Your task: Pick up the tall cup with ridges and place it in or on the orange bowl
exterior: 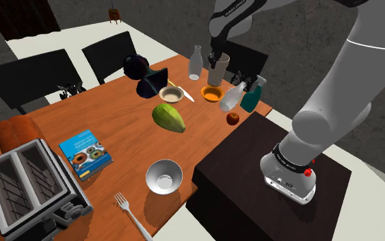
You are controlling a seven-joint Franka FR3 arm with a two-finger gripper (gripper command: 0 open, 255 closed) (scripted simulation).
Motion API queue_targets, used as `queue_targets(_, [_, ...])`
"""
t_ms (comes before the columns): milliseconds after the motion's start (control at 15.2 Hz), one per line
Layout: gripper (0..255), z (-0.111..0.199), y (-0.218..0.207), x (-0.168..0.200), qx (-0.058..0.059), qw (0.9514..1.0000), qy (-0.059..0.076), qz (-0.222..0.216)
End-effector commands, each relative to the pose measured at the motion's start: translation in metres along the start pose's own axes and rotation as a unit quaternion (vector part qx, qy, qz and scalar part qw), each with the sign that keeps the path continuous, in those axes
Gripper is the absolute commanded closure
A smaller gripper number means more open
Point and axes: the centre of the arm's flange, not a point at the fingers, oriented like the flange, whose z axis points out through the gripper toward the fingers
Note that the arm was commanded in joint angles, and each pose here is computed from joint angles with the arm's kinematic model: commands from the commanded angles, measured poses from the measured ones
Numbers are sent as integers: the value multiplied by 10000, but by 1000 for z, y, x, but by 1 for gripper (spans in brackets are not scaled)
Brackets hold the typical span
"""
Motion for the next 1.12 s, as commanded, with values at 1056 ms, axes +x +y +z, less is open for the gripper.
queue_targets(1056, [255, 64, 48, 9, -1, 10000, 2, -7])
